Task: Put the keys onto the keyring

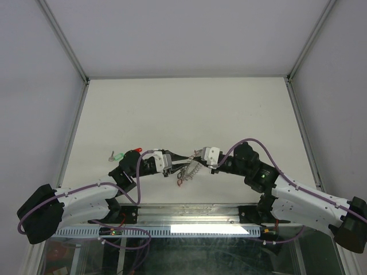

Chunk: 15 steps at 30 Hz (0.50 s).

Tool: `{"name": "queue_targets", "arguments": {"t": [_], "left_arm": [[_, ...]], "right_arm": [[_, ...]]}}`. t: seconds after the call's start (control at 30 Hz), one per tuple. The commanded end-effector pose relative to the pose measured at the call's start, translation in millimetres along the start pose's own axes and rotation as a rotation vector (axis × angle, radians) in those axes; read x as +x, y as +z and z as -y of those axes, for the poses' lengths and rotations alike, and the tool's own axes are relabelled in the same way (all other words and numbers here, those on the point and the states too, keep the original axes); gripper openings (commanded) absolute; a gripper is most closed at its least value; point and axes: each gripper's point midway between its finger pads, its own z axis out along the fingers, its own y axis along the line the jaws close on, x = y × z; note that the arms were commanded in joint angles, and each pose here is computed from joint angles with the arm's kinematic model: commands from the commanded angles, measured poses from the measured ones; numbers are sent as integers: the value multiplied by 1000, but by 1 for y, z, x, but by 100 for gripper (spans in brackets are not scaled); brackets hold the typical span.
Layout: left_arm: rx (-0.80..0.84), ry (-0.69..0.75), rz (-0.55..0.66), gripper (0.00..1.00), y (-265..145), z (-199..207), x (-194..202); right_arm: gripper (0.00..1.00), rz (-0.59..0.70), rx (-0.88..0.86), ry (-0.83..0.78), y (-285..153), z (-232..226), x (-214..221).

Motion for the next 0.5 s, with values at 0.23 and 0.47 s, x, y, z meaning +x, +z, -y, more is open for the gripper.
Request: {"name": "queue_targets", "arguments": {"t": [0.23,0.47], "left_arm": [[23,62,95,23,10,-4,-35],[28,71,60,20,12,-5,-28]], "right_arm": [[0,159,22,-185,0,13,-48],[0,158,9,-188,4,11,-49]]}}
